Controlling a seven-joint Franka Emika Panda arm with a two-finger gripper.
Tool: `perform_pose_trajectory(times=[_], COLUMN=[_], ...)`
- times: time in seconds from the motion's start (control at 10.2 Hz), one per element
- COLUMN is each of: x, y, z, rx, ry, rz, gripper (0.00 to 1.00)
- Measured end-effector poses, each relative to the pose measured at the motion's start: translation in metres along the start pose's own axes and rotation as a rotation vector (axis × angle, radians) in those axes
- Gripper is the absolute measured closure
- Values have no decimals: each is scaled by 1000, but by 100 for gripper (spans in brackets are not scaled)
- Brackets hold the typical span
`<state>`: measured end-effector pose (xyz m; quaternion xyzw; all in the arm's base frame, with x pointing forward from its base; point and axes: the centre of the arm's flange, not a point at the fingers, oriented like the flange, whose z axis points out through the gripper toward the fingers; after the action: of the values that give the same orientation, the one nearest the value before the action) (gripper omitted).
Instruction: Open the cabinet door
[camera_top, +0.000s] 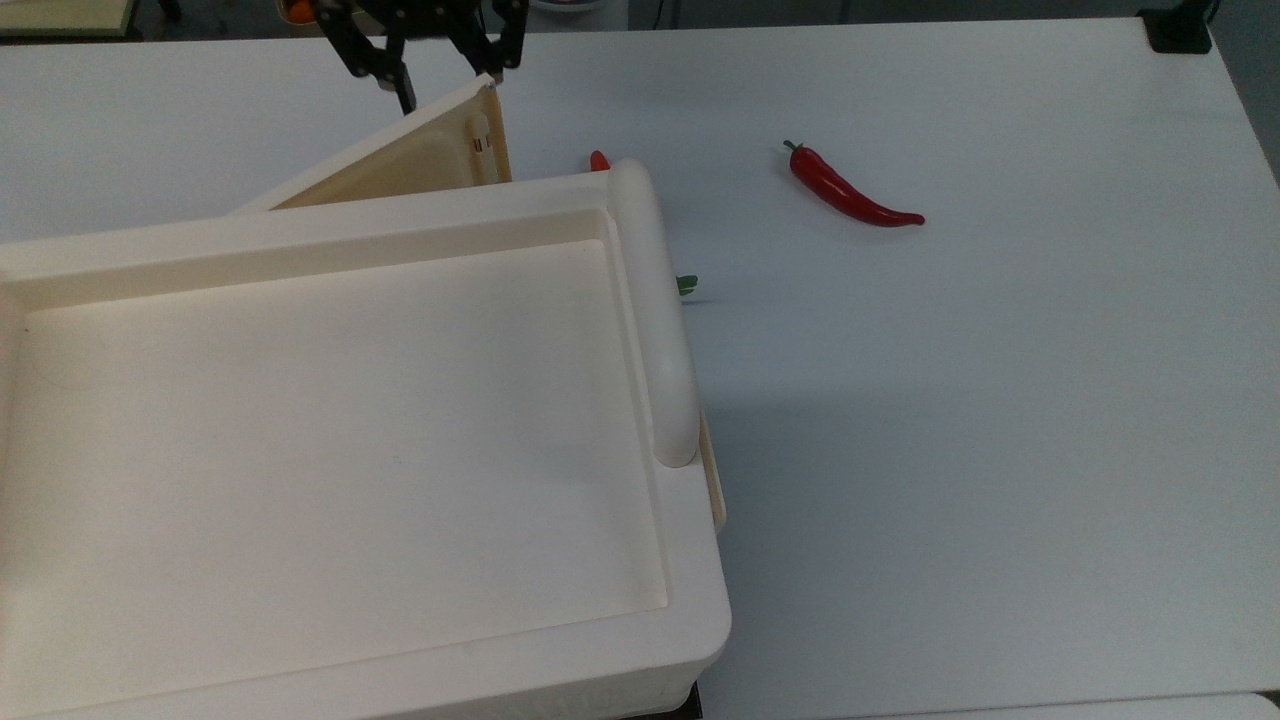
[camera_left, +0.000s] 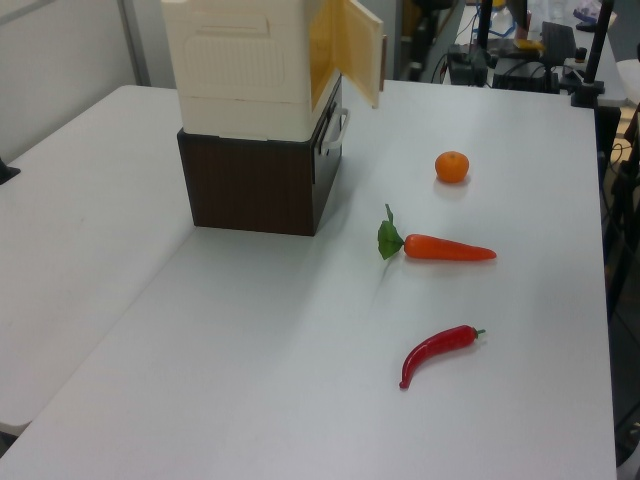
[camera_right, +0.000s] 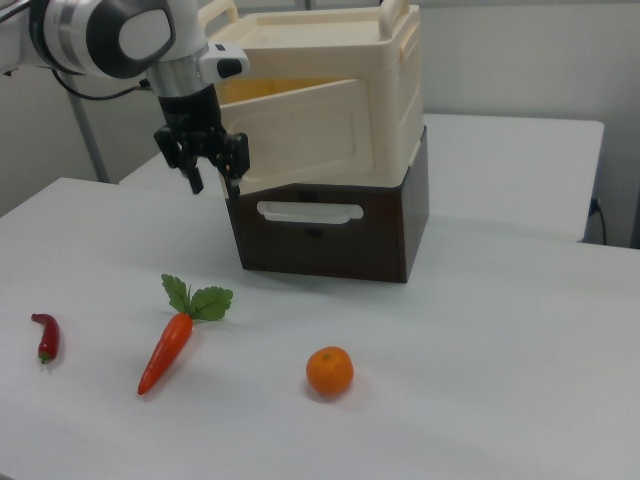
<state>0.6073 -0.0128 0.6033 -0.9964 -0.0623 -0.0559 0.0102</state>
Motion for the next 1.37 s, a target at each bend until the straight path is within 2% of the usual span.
perform_pose_trajectory(times=[0.1,0.2,0.29,0.39,0.59,0.88,1.37], x=[-16,-32,-42,-52,-66,-68,-68], y=[12,25,34,43,54,45,45], z=[-1,-2,-4,-9,-24,-33,-36], rx=[-13,-16,-12,-6,-10,-25,-27], ry=[-78,-159,-199,-231,-233,-219,-212], rz=[16,41,59,80,154,260,275], gripper=[24,3,0,0,0,0,0])
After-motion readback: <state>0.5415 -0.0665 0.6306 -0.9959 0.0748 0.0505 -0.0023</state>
